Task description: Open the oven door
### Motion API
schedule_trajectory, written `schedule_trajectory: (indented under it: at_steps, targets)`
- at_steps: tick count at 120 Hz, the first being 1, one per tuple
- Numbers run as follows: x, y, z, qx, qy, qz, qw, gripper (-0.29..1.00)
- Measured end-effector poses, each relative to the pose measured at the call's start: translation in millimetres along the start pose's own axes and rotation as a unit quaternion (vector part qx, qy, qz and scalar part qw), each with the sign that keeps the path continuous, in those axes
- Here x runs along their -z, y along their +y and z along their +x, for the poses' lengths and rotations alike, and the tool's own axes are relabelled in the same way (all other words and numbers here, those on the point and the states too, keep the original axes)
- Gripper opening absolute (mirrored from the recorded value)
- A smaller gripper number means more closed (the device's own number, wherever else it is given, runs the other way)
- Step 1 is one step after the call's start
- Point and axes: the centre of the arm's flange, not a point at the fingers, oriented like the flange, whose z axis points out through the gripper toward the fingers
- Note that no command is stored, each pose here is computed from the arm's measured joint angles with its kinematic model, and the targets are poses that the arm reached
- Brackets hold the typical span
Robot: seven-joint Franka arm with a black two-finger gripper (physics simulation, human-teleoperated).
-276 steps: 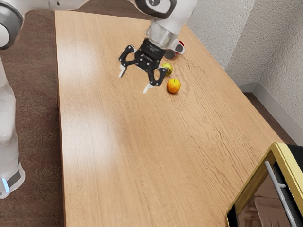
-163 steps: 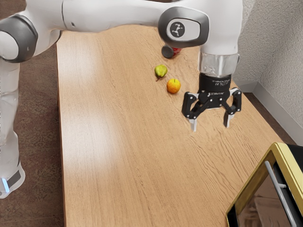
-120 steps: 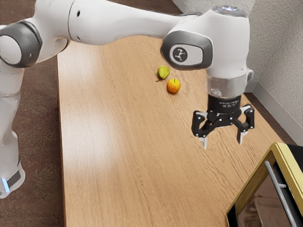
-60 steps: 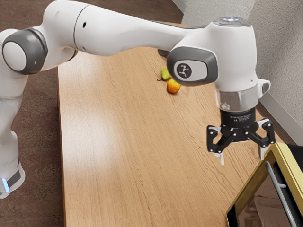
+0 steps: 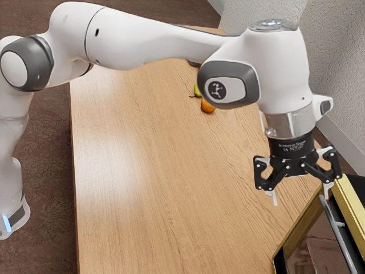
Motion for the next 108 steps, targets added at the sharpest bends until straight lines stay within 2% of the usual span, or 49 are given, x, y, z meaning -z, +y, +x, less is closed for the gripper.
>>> schedule_trajectory:
  at_steps: [108]
  targets:
    - [-26,5,-3,-0.015,-0.013,-0.012,1.0,0.7]
